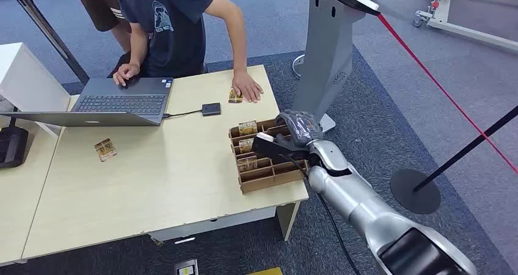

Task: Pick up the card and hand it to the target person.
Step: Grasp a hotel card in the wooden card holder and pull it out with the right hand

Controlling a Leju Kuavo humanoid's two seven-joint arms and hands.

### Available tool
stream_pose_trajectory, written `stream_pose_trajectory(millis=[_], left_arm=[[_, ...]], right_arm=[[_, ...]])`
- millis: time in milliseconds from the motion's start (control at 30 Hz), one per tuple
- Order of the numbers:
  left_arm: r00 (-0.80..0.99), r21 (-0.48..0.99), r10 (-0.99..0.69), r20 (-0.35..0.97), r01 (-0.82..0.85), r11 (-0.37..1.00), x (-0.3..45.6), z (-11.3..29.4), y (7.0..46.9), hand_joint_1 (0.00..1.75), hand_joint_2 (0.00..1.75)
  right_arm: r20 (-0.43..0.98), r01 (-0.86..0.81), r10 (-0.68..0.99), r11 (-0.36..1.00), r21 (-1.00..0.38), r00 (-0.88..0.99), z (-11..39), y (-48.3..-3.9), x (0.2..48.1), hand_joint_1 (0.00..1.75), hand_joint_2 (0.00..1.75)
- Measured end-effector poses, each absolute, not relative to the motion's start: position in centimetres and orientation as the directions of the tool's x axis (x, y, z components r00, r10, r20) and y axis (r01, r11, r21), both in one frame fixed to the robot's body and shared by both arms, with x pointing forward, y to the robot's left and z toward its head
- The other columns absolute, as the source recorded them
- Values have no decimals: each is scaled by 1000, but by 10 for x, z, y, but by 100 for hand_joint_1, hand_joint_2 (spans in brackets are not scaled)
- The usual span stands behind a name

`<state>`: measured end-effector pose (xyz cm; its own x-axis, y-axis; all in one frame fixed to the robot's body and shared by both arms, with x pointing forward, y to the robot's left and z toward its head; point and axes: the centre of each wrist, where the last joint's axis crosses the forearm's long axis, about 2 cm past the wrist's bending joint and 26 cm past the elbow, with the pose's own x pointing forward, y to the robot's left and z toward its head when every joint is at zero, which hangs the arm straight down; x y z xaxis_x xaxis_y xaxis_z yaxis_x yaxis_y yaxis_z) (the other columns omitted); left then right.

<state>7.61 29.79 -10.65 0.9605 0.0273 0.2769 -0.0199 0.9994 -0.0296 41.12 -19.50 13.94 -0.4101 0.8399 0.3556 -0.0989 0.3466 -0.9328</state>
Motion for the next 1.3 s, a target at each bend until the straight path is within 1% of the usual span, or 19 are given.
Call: stream_pose_trajectory(millis=[33,67,133,633,800,933,1300], left_arm=[[960,-30,27,277,-19,999,76,-107,298,0,0],[960,-30,27,277,-19,999,76,-107,298,0,0],[960,-30,26,278,-18,999,76,-107,298,0,0],[961,-27,21,277,-14,1000,76,-107,299,0,0],[961,-28,24,277,-17,999,76,-107,299,0,0],[961,-28,24,277,-17,999,76,-107,299,0,0],[961,-29,27,276,-20,999,76,-107,300,0,0]], right_arm=[[356,-99,840,347,-933,-410,139,-195,411,150,175],[356,-98,840,347,-933,-410,139,-194,411,156,175],[354,-92,841,349,-933,-409,139,-193,411,174,175],[334,1,852,365,-931,-403,135,-198,412,175,175],[323,77,825,400,-913,-464,141,-196,413,175,175],[321,105,799,428,-898,-508,151,-190,413,175,175],[313,103,690,490,-865,-653,192,-162,402,175,175]])
